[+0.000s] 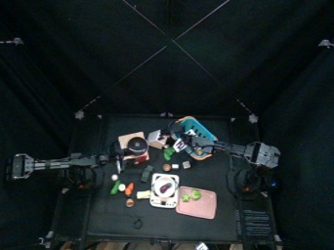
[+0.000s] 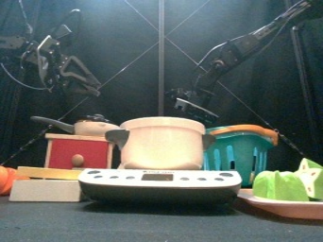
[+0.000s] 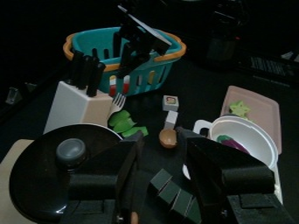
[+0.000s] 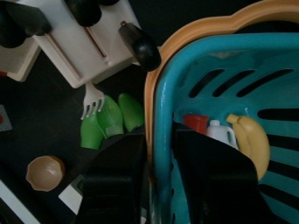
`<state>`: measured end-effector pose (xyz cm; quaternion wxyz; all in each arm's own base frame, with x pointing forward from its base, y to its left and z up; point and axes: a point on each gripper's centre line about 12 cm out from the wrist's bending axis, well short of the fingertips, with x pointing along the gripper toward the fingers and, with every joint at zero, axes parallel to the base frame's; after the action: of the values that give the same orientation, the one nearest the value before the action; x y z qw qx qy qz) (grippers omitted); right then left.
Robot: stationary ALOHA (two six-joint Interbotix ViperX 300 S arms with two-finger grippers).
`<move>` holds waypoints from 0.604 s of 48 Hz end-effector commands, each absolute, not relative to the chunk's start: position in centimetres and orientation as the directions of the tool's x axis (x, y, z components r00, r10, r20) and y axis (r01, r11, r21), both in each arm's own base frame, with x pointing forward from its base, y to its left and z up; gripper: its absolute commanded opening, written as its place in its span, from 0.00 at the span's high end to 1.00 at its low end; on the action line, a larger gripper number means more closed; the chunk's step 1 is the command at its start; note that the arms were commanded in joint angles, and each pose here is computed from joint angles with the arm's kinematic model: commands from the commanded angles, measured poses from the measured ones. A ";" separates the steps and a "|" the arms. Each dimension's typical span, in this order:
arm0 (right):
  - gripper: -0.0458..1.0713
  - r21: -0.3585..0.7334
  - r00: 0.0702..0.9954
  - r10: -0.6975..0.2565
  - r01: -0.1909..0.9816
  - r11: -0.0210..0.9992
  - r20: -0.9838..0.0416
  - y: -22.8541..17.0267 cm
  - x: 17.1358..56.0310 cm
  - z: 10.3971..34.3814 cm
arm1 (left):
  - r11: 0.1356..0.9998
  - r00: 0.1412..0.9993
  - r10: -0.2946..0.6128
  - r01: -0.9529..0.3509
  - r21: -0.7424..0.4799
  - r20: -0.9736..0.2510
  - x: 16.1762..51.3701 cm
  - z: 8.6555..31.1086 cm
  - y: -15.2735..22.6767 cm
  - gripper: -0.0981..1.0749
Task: Move basket left
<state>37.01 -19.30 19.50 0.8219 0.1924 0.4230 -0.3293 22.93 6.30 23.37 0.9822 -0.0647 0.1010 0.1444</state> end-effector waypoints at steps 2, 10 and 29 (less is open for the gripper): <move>0.16 0.049 0.451 -0.393 0.704 0.708 -0.801 -19.4 37.0 20.9 | 0.948 0.937 0.281 -0.305 -0.095 -0.205 23.0 23.8 6.6 0.26; 0.11 0.056 0.457 -0.393 0.705 0.707 -0.798 -19.2 37.0 21.2 | 0.948 0.938 0.281 -0.305 -0.096 -0.205 23.1 23.8 6.6 0.26; 0.11 0.095 0.523 -0.402 0.689 0.718 -0.752 -18.1 36.7 24.4 | 0.947 0.936 0.281 -0.306 -0.097 -0.213 23.0 23.6 6.6 0.26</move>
<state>36.86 -18.72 21.20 0.8309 0.1968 0.4048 -0.3273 22.78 6.44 23.08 0.9811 -0.0657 0.1061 0.1482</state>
